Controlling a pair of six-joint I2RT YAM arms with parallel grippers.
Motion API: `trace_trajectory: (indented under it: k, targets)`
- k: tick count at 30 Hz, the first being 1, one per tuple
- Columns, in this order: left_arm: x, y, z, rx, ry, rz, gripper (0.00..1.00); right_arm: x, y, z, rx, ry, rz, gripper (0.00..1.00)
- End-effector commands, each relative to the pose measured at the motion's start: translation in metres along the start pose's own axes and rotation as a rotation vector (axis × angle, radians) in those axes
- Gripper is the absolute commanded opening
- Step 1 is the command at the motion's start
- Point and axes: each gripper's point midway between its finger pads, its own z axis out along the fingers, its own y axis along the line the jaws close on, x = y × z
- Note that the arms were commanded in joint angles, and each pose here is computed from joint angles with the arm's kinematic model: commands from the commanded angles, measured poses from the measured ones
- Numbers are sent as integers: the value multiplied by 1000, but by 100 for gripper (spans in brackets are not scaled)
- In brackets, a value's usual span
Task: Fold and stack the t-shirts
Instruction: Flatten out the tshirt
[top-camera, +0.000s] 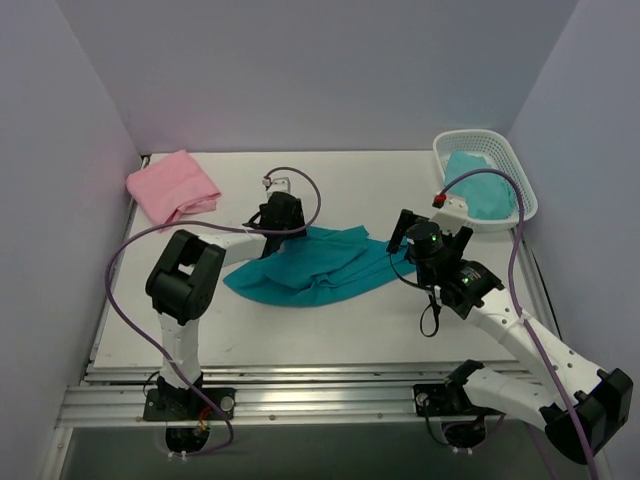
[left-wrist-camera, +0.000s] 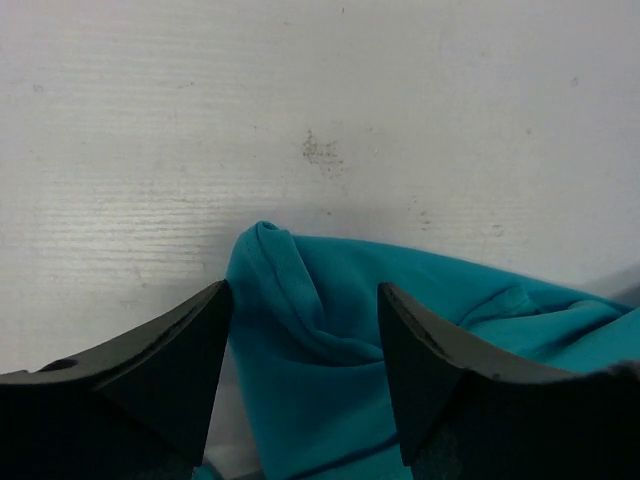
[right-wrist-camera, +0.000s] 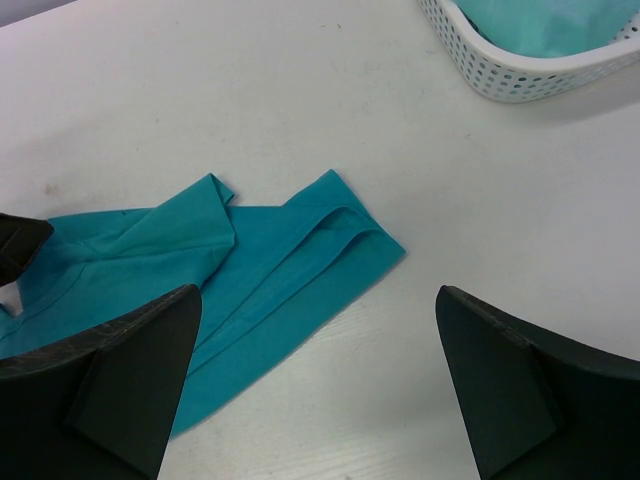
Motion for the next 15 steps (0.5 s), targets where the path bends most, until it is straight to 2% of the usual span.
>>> trace_trajectory:
  k: [1,2,3,5,6,7,10,13,15]
  targets:
    - [-8,-8,8,26,-19,-40,67,-5,-6,-2,35,-23,9,100]
    - [-6,-8,8,26,-16,-37,60,-4,-6,-1,36,-22,8,100]
    - [-7,-8,8,27,-17,-37,47,-4,-6,-2,35,-23,9,100]
    - [-9,-9,7,29,-21,-37,30,-5,-7,-2,38,-24,10,100]
    - [-10,-9,7,26,-22,-36,12,-4,-7,-2,38,-23,9,100]
    - [-13,-10,6,22,-21,-33,3,-4,-7,-2,38,-24,10,100]
    - [-31,-16,-9,19,-57,0,2,-3,-8,-1,40,-23,8,100]
    - [-68,-27,-50,38,-142,38,2,-3,-7,-1,39,-24,9,100]
    - [-109,-41,-96,90,-224,35,2,-3,-6,0,35,-23,10,100]
